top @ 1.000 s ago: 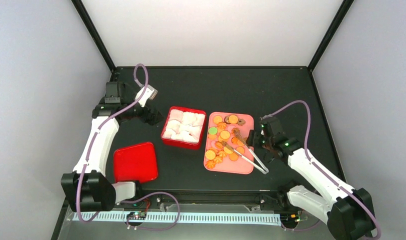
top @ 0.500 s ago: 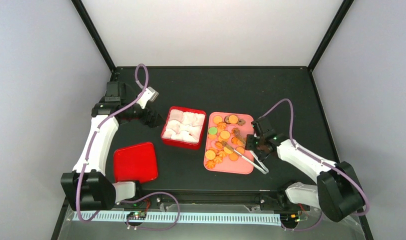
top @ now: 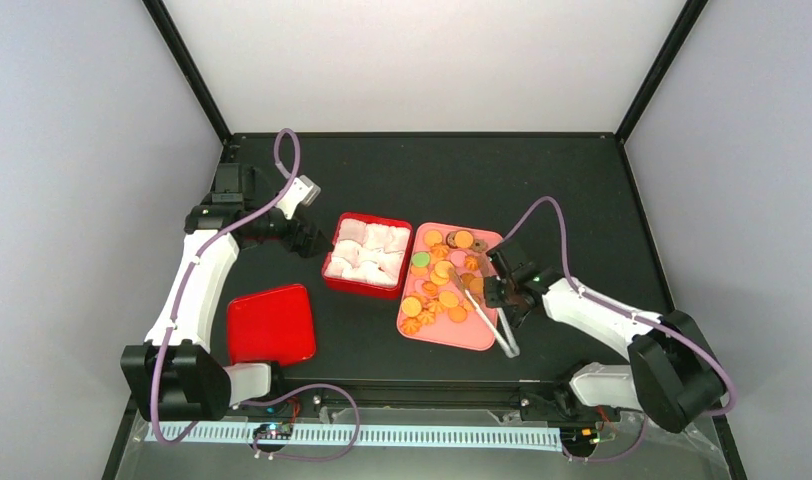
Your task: Pack the cookies
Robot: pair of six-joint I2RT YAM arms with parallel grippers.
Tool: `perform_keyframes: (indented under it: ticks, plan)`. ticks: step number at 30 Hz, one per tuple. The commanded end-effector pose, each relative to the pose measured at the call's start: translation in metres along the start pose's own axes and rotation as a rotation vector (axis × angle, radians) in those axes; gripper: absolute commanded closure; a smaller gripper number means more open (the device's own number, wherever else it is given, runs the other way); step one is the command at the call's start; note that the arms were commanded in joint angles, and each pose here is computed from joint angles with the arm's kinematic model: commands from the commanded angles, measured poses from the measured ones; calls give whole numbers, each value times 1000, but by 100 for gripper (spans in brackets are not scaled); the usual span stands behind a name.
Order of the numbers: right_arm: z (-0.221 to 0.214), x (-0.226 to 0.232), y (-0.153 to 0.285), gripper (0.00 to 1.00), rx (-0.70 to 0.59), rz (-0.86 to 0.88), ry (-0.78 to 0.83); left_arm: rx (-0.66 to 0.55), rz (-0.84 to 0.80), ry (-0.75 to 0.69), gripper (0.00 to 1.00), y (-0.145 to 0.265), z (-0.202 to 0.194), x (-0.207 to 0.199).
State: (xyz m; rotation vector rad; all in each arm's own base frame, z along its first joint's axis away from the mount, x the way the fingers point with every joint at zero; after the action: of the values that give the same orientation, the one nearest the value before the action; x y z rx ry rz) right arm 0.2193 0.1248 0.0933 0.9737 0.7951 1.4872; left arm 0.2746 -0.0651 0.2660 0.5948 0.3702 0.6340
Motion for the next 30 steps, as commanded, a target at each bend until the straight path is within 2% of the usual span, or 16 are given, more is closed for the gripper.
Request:
perform_keyframes:
  ticks: [1, 3, 11, 16, 20, 25, 30]
  plan:
    - [15, 19, 17, 94, -88, 25, 51, -26, -22, -44, 1, 7, 12, -7]
    - [15, 22, 21, 99, -106, 21, 76, -28, -32, -54, 1, 8, 13, -10]
    - [18, 31, 36, 99, -162, 28, 141, -35, -116, -111, 1, 7, 14, -31]
    - [28, 44, 59, 99, -217, 90, 169, -62, -255, -167, 1, 8, 13, -55]
    - [35, 74, 78, 99, -243, 149, 287, -95, -407, -296, 1, 13, 13, -85]
    - [38, 123, 91, 99, -233, 183, 469, -72, -490, -477, 1, 25, 17, -113]
    - [32, 171, 108, 99, -239, 271, 627, -95, -447, -597, 1, 31, 13, -123]
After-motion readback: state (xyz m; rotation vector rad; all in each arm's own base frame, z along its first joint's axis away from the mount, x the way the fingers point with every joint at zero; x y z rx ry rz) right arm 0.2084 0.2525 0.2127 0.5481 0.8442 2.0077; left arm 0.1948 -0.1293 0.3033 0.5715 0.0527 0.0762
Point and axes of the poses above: each gripper's point midway between its finger pads, its own y axis back along the fingers, its own x axis along the line the jaws close on, z = x × y, the point moved 6 cm from there along y, back along the fingers, and after that the axes turned 4 degrees about -y, right-handed, at the moved point
